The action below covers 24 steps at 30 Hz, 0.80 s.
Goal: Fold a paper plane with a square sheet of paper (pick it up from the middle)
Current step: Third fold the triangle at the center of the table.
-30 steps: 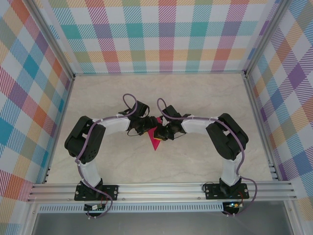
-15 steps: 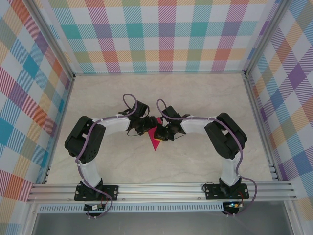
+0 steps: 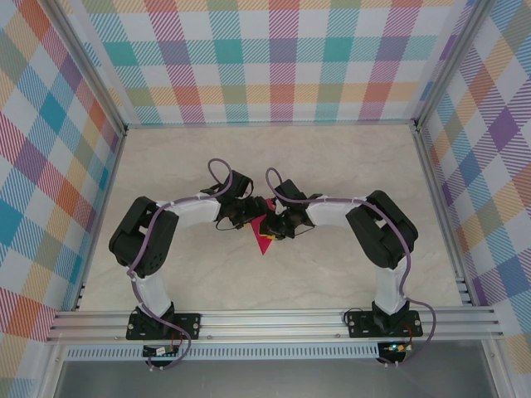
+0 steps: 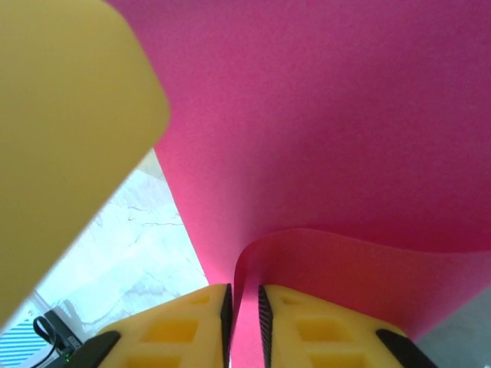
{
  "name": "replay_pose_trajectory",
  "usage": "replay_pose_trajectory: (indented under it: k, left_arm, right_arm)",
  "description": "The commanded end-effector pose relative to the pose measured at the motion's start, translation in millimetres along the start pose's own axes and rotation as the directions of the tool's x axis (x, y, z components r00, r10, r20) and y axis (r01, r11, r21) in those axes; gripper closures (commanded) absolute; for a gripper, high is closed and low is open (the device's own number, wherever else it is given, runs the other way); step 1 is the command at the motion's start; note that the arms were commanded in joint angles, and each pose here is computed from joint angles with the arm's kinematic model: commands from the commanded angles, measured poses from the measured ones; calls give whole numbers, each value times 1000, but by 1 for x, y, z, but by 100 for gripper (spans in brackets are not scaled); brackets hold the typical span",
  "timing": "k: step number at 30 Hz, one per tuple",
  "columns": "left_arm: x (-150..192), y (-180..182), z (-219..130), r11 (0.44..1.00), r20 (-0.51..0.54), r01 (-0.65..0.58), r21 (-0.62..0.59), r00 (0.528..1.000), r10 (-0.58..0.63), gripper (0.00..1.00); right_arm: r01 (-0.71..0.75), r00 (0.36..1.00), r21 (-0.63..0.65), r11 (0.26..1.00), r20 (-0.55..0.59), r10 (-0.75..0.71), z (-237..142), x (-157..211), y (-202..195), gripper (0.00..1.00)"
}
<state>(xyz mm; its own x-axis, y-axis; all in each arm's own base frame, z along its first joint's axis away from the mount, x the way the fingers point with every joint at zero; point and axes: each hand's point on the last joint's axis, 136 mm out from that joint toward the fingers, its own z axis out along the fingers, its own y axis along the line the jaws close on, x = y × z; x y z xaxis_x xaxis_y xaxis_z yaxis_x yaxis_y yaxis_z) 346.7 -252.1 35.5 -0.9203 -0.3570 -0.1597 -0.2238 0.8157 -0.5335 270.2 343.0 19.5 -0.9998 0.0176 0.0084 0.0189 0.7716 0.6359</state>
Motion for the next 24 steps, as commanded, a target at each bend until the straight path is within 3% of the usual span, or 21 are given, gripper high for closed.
replay_pose_trajectory:
  k: [1, 7, 15, 21, 24]
  left_arm:
    - [-7, 17, -14, 997, 41, 48, -68, 998, -46, 31]
    - [-21, 30, -35, 992, 108, 111, -64, 989, -103, 30]
    - [-16, 37, -40, 991, 91, 128, -40, 988, -124, 29]
    - [-12, 35, -39, 992, 69, 128, -20, 990, -126, 29]
    - [-9, 33, -39, 992, 58, 125, -7, 991, -125, 29]
  right_arm:
    - [-18, 999, 50, 999, -34, 19, 12, 9, -17, 76]
    - [-16, 999, 55, 998, -36, 18, 13, 10, -20, 69]
    - [6, 1000, 31, 999, -26, -5, 9, 11, -17, 64]
    - [10, 1000, 13, 1000, -24, -10, 7, 13, -15, 53]
    - [11, 1000, 14, 1000, -18, -10, 6, 12, -15, 53]
